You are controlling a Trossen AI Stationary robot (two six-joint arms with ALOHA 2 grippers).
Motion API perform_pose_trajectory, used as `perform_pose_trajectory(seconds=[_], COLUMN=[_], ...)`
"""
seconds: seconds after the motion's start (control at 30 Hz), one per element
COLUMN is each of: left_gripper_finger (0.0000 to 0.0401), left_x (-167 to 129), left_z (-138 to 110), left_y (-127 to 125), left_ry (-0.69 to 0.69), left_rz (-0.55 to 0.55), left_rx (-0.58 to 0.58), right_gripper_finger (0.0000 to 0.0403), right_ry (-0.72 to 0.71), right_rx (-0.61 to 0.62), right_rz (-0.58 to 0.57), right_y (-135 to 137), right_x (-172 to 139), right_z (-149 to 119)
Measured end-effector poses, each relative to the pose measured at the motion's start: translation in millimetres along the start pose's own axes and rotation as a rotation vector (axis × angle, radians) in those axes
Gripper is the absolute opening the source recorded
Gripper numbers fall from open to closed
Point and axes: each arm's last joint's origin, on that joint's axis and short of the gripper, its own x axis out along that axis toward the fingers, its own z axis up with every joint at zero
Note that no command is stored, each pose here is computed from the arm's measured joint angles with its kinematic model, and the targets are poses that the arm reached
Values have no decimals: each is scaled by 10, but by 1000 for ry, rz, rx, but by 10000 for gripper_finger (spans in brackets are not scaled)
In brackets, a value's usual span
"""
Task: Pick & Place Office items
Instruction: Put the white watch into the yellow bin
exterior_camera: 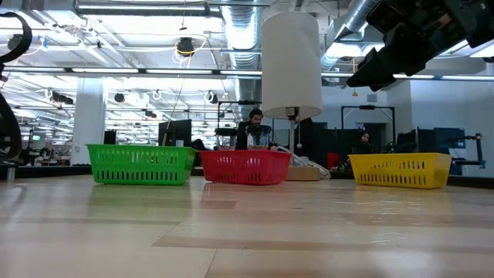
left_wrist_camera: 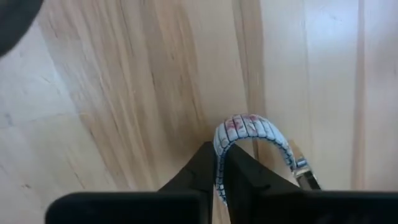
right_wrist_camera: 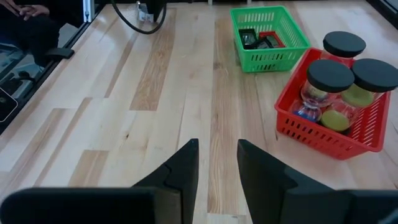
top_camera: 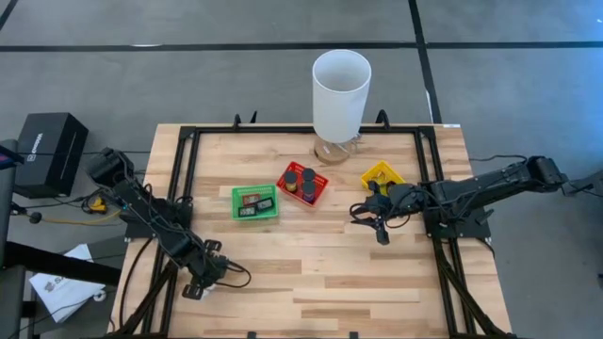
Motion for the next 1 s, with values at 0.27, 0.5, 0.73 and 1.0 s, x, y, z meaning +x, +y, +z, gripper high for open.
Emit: perform_pose_trajectory(seconds=[0.27,0.5,0.73,1.0], left_gripper_finger=[17,15,12,16], left_x=[-1,-8,-8,-17], left_z=[11,29,33,79], left_y=[9,24,23,3], left_ry=[-33,-85,-89,-148], left_rz=[39,109,115,127], left_rx=[34,101,158,160], right_gripper_finger=[102,102,102,102], right_ry=[-1,-20,-110,-128], right_rx=[9,10,15,16], right_rz=[-1,-4,3,4], right_y=[-2,-4,3,4], right_x=[0,0,-6,-8], right_z=[2,20,109,126])
